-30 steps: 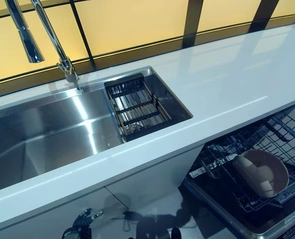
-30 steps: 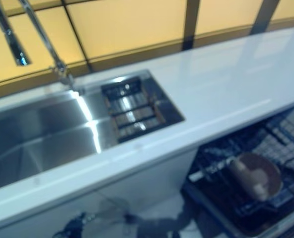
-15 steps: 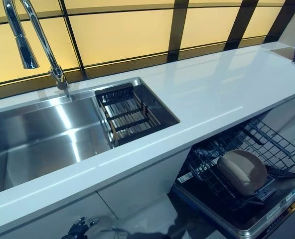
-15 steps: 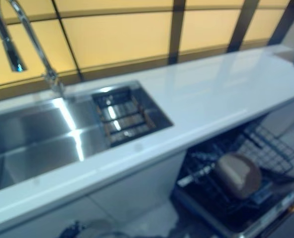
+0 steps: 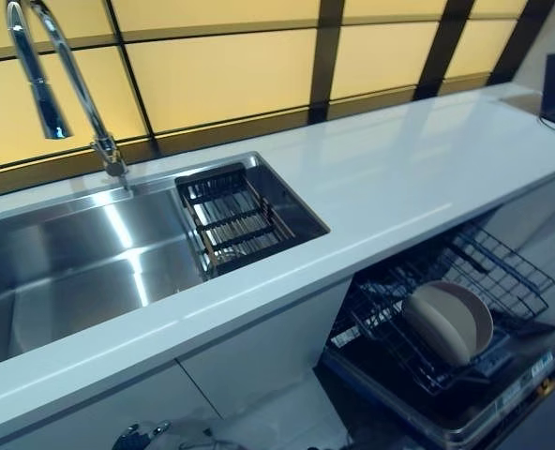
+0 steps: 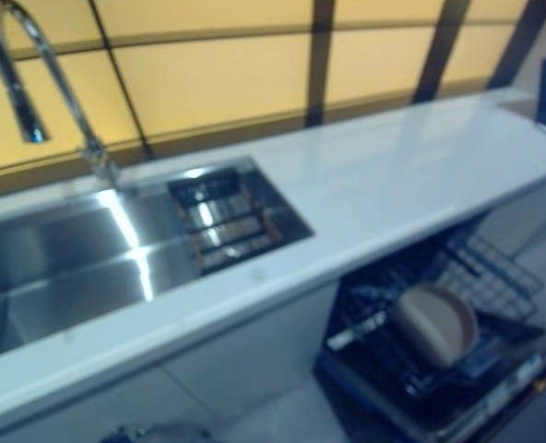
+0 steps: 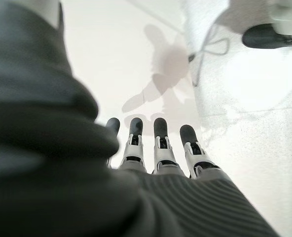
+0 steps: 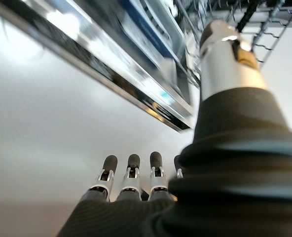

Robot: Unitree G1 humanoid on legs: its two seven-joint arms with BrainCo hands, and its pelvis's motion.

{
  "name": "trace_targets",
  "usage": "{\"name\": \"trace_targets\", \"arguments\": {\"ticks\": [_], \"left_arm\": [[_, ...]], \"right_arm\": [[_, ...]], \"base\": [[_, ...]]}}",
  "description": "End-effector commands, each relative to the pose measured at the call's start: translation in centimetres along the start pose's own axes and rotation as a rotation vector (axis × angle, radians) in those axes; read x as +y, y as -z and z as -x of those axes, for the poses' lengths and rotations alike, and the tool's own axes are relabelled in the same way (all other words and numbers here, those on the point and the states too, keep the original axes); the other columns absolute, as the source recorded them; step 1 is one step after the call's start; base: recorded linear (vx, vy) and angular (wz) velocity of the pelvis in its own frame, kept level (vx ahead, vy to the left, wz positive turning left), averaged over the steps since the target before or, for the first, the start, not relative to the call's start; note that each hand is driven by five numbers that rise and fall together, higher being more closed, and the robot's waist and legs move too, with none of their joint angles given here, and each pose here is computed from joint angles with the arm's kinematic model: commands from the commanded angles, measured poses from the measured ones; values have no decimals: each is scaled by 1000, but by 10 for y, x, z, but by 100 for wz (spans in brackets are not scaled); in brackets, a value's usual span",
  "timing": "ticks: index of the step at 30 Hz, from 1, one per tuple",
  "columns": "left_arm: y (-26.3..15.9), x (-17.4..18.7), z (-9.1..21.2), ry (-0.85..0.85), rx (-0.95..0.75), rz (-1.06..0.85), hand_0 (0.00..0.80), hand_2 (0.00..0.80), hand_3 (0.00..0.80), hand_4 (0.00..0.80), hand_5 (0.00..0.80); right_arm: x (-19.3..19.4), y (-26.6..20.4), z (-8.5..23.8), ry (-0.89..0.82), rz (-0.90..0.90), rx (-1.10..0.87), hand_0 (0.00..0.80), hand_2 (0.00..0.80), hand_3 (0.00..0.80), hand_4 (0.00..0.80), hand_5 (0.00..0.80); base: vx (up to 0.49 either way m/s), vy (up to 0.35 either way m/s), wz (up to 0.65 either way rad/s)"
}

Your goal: Take plates into dishwasher

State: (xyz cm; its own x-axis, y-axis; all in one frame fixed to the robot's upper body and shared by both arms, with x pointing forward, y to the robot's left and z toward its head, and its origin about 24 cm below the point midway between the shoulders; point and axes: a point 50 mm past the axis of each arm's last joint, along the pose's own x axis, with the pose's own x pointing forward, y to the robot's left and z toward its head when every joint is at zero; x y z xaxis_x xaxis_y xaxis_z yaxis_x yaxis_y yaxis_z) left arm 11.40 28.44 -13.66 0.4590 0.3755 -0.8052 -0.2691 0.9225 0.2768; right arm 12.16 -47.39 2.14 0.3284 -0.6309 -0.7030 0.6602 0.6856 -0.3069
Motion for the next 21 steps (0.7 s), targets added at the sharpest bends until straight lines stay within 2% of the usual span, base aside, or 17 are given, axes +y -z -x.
{"name": "trace_targets", "arguments": {"ticks": [1, 7, 11, 16, 19, 21], "left_arm": [[-39, 11, -9, -40, -45, -70, 0, 0, 0, 0, 0], [-2, 40, -2, -98, 118, -89, 0, 0, 0, 0, 0], [18, 69, 6, -174, 210, -37, 0, 0, 0, 0, 0], [12, 88, 7, -231, 227, -27, 0, 0, 0, 0, 0], [-19, 85, 1, -235, 139, -10, 0, 0, 0, 0, 0], [-33, 76, -3, -195, 91, -9, 0, 0, 0, 0, 0]], "right_arm": [[20, 3, -4, -86, -65, 35, 0, 0, 0, 0, 0], [27, 61, -10, -117, -83, 190, 0, 0, 0, 0, 0], [51, 85, -13, -150, -114, 214, 0, 0, 0, 0, 0], [81, 90, -15, -209, -142, 217, 0, 0, 0, 0, 0], [114, 91, -13, -276, -210, 220, 0, 0, 0, 0, 0], [122, 88, -13, -298, -250, 194, 0, 0, 0, 0, 0]], "base": [[-437, 53, -30], [-285, -21, -18], [-174, -212, -36], [-246, -513, -41], [-374, -706, 1], [-338, -521, 21]]}}
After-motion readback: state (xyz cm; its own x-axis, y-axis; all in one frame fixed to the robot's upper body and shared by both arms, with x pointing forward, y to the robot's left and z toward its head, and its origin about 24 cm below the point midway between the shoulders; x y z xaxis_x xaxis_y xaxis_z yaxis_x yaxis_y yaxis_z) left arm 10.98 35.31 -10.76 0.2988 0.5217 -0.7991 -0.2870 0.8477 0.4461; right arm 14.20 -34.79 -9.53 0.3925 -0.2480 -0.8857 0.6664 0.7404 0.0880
